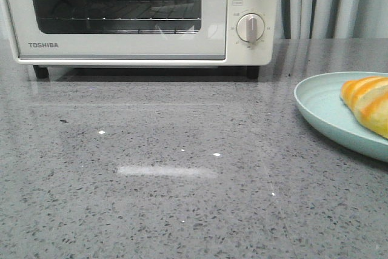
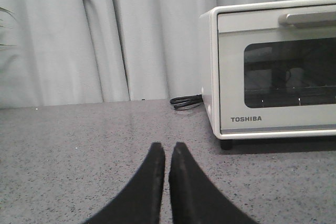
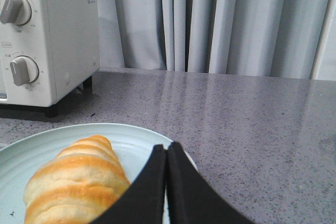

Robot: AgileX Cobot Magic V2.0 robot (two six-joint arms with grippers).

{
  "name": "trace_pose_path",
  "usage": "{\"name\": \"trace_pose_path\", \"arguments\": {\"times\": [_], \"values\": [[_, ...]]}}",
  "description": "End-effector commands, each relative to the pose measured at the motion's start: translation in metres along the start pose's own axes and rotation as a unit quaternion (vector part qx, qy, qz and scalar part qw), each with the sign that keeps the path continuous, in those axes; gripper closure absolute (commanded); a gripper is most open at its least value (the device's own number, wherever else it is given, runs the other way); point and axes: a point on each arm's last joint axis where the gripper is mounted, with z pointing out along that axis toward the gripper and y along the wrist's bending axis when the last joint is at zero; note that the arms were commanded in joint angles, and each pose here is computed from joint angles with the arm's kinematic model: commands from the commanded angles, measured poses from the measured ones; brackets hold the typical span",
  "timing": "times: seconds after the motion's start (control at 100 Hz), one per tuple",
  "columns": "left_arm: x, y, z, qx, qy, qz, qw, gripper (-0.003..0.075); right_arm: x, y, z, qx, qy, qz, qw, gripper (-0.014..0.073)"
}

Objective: Put bread in oven

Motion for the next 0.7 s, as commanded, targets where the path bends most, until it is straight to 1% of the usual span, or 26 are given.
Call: {"name": "trace_pose_path", "arguments": {"times": [0.0, 0.09, 0.13, 0.22, 0.25, 0.27, 0.29, 0.3, 0.33, 0.34, 0.39, 0.43, 0.5, 0.56, 0.62, 0.69], "values": [[-0.005, 0.0, -0.003, -0.001, -0.06, -0.031, 0.998, 0.074, -0.007, 0.0, -0.002, 0.003, -0.056, -0.01, 0.998, 0.064], [-0.008, 0.002, -0.003, -0.005, -0.079, -0.077, 0.994, 0.074, -0.013, 0.0, -0.003, 0.004, -0.086, -0.009, 0.996, 0.064], [-0.009, 0.002, -0.004, -0.006, -0.085, -0.088, 0.992, 0.074, -0.015, -0.001, -0.003, 0.004, -0.098, 0.004, 0.995, 0.064], [-0.013, 0.004, -0.004, -0.012, -0.104, -0.123, 0.987, 0.074, -0.016, -0.002, -0.003, 0.003, -0.106, 0.08, 0.991, 0.064], [-0.014, 0.005, -0.005, -0.014, -0.112, -0.152, 0.982, 0.074, -0.016, -0.002, -0.003, 0.003, -0.106, 0.115, 0.988, 0.064], [-0.015, 0.006, -0.005, -0.015, -0.116, -0.166, 0.979, 0.074, -0.016, -0.003, -0.003, 0.002, -0.106, 0.128, 0.986, 0.064], [-0.016, 0.007, -0.005, -0.016, -0.124, -0.196, 0.973, 0.074, -0.016, -0.003, -0.003, 0.002, -0.106, 0.145, 0.984, 0.064], [-0.016, 0.007, -0.005, -0.017, -0.127, -0.2, 0.971, 0.074, -0.016, -0.003, -0.003, 0.002, -0.106, 0.154, 0.982, 0.064], [-0.017, 0.009, -0.006, -0.018, -0.137, -0.238, 0.961, 0.074, -0.016, -0.003, -0.003, 0.002, -0.106, 0.172, 0.979, 0.064], [-0.017, 0.009, -0.006, -0.017, -0.137, -0.242, 0.96, 0.074, -0.016, -0.003, -0.003, 0.002, -0.106, 0.176, 0.979, 0.064], [-0.018, 0.01, -0.006, -0.017, -0.145, -0.29, 0.946, 0.074, -0.015, -0.004, -0.003, 0.002, -0.104, 0.199, 0.975, 0.064], [-0.019, 0.011, -0.006, -0.017, -0.147, -0.303, 0.941, 0.074, -0.015, -0.004, -0.003, 0.002, -0.103, 0.214, 0.971, 0.064], [-0.019, 0.011, -0.006, -0.017, -0.15, -0.304, 0.941, 0.074, -0.016, -0.004, -0.003, 0.001, -0.106, 0.238, 0.966, 0.064], [-0.02, 0.011, -0.007, -0.017, -0.154, -0.304, 0.94, 0.074, -0.017, -0.005, -0.004, -0.001, -0.115, 0.27, 0.956, 0.064], [-0.021, 0.012, -0.007, -0.017, -0.161, -0.302, 0.939, 0.074, -0.02, -0.006, -0.004, -0.002, -0.13, 0.279, 0.951, 0.064], [-0.022, 0.012, -0.008, -0.018, -0.171, -0.302, 0.938, 0.074, -0.022, -0.007, -0.005, -0.004, -0.143, 0.318, 0.937, 0.064]]}}
